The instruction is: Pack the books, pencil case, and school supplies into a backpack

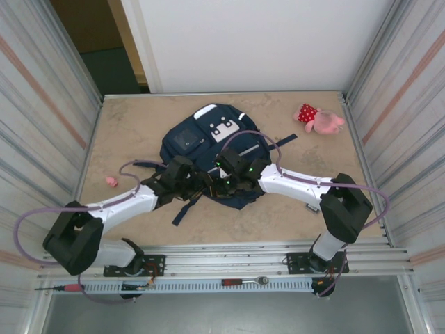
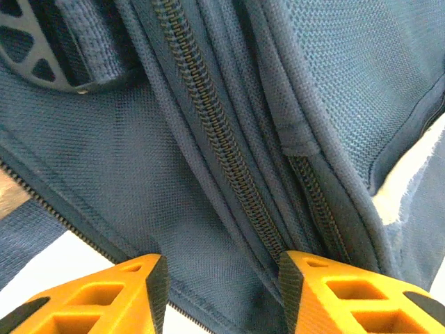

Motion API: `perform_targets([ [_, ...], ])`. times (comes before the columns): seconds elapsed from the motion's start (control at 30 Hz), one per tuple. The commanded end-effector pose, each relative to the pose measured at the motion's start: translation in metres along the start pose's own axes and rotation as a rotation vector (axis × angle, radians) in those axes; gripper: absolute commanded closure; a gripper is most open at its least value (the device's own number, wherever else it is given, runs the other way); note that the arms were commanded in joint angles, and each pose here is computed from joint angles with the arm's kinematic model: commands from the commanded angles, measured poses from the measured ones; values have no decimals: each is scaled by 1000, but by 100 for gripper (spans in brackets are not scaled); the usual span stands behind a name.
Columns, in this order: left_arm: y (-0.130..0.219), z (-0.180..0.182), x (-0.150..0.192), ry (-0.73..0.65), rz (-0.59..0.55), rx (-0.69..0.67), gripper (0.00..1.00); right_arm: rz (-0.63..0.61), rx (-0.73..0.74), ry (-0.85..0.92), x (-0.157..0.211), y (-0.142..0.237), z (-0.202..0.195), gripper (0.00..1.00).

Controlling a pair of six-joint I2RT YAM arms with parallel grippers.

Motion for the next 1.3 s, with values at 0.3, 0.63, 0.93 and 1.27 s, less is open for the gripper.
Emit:
perform_targets([
  [0.3, 2, -30, -22, 71, -152, 232, 52, -17, -95, 31, 3, 11, 18, 100],
  [0.63, 28, -19, -22, 93, -253, 307, 49, -35, -124, 6, -4, 11, 20, 100],
  [0.93, 9, -17, -24, 127, -245, 313, 44, -44, -138, 16, -6, 15, 25, 100],
  [1.27, -17, -19, -33, 162, -244, 269, 85, -20, -71, -3, 1, 25, 9, 100],
])
Point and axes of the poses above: each hand's point on the last joint's axis, 136 mm out from that joint toward the fingers, its own y axis back along the fingers, its own z axis along the line the jaws close on, x = y × z, the point moved 3 cm from there along y, back along the fingers, and after that the axes turned 10 degrees about y, right-handed, at the moved point
